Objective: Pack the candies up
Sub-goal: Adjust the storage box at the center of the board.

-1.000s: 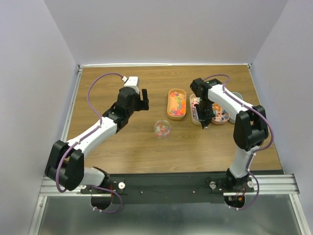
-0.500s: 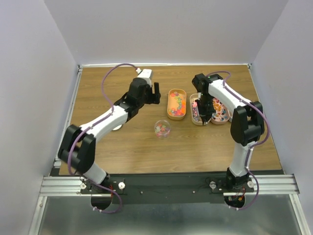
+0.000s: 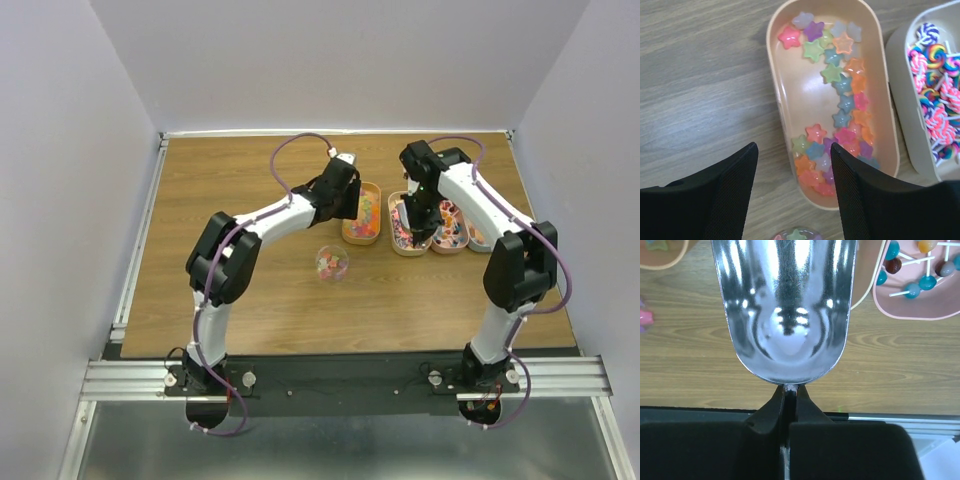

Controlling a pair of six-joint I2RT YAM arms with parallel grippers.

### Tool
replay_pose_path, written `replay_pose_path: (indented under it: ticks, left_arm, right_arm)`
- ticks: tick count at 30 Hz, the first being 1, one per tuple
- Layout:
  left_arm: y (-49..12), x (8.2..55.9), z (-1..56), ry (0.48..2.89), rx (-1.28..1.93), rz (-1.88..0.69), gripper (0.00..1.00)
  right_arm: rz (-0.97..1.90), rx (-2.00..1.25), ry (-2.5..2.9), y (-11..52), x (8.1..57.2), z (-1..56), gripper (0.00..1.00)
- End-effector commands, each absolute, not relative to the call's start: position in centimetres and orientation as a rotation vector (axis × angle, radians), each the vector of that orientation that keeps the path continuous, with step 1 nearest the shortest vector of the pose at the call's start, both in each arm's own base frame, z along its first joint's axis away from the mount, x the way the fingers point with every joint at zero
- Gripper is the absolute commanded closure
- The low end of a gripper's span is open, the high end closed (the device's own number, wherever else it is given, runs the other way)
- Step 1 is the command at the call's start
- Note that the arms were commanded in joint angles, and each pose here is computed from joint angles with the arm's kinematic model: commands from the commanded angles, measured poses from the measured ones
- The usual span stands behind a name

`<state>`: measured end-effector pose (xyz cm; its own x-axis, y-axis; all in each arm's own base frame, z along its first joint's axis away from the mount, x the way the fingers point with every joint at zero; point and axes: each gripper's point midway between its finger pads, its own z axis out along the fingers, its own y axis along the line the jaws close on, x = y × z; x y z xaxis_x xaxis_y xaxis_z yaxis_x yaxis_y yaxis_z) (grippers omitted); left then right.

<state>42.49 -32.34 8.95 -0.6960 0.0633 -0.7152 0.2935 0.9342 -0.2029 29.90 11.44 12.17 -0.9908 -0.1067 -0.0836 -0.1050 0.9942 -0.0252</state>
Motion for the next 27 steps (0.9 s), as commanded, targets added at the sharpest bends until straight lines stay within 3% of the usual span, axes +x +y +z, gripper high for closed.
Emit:
replay_pose_path:
  ticks: [1,14,17,19,27]
  left_arm:
    - [-30.9,43.3,8.0,2.367,0.157,-0.275,0.36]
    - [-32.3,43.8,5.2,2.422,0.151,-0.284,0.50]
    - [-32.4,43.2,4.3,2.451,0.137,-0.297,0.62]
    - [-32.3,42.9,4.7,2.453,0.120,-0.309,0.76]
    - [-31.8,39.6,4.9,2.491,0.002,-0.338,0.93]
  right_arm:
    - [0.046,-0.185,3.017,11.8,29.6,12.6,0.99]
    - [0.094,-0.198,2.997,11.9,28.7,12.6,0.99]
    - [0.090,-0.195,2.996,11.8,28.7,12.6,0.99]
    - [0.074,-0.196,2.995,11.7,28.6,12.6,0.99]
    - [0.091,-0.199,3.017,11.7,28.0,12.3,0.99]
